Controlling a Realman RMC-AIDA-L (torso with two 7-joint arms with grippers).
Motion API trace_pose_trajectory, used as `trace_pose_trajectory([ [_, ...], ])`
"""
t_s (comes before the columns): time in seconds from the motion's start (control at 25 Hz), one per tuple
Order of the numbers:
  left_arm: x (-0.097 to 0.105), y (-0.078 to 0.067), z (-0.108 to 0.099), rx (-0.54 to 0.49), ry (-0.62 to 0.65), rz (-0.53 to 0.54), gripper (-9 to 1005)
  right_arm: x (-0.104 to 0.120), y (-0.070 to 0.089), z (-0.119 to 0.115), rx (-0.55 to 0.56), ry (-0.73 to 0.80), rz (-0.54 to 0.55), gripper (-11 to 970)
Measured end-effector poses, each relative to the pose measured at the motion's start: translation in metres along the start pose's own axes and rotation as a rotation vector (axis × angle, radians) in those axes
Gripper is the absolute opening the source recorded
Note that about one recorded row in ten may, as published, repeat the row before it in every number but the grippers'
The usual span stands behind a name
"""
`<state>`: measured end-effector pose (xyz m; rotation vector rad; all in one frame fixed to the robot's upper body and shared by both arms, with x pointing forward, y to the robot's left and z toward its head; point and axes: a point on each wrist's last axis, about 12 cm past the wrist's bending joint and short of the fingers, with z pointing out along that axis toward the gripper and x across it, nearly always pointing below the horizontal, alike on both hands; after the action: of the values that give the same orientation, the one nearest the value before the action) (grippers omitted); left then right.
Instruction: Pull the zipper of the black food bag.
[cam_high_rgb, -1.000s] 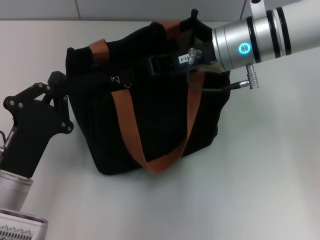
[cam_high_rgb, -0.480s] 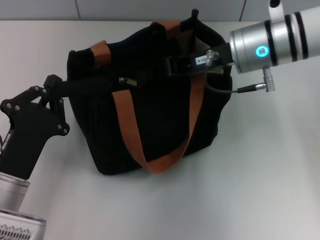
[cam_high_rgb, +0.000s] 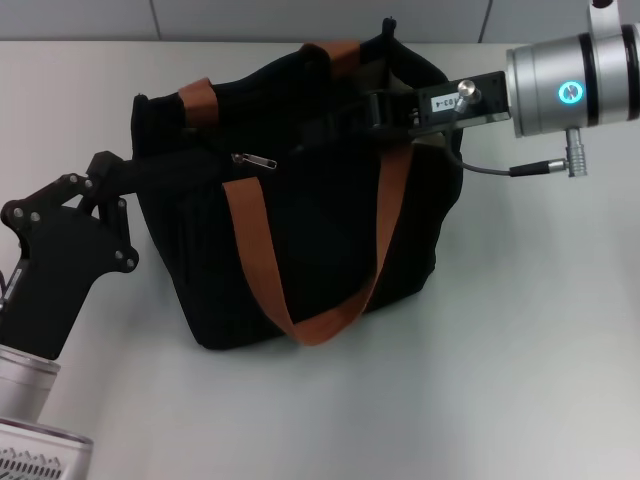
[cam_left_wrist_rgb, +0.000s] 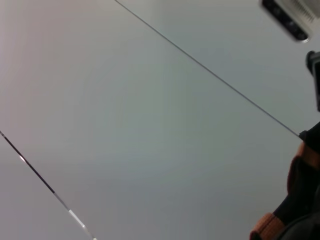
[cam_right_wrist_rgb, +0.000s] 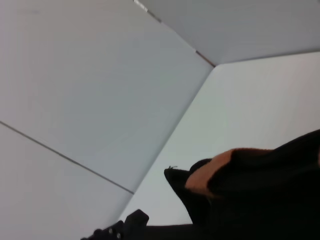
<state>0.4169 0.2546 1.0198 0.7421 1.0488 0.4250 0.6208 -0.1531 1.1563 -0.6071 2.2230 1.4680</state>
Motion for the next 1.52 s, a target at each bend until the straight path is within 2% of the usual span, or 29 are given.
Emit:
trace_pose_trajectory([
  [0.16, -0.001, 0.0, 0.001, 0.004, -0.008, -0.001, 20, -0.005, 0.006, 0.016, 0.039, 0.071, -0.049, 48],
  [0.36, -0.001, -0.001, 0.001, 0.004, -0.01, -0.003, 21, -0.008, 0.012, 0.031, 0.065, 0.109, -0.093, 194],
  [0.44, -0.002, -0.001, 0.001, 0.003, -0.012, -0.004, 21, -0.009, 0.013, 0.034, 0.066, 0.109, -0.097, 253],
  [0.88, -0.002, -0.001, 0.003, 0.003, -0.021, -0.004, 21, -0.014, 0.02, 0.045, 0.07, 0.135, -0.127, 427],
  [1.04, -0.002, 0.0, 0.003, 0.003, -0.022, -0.002, 21, -0.013, 0.02, 0.044, 0.064, 0.134, -0.14, 376],
  [1.16, -0.002, 0.0, 0.003, 0.003, -0.022, -0.002, 21, -0.013, 0.02, 0.042, 0.054, 0.132, -0.167, 153],
  [1.36, -0.002, 0.0, 0.004, 0.003, -0.023, -0.003, 22, -0.012, 0.021, 0.041, 0.038, 0.141, -0.18, -3],
  [1.52, -0.002, 0.0, 0.004, 0.003, -0.023, -0.003, 22, -0.013, 0.022, 0.039, 0.035, 0.139, -0.18, -2],
])
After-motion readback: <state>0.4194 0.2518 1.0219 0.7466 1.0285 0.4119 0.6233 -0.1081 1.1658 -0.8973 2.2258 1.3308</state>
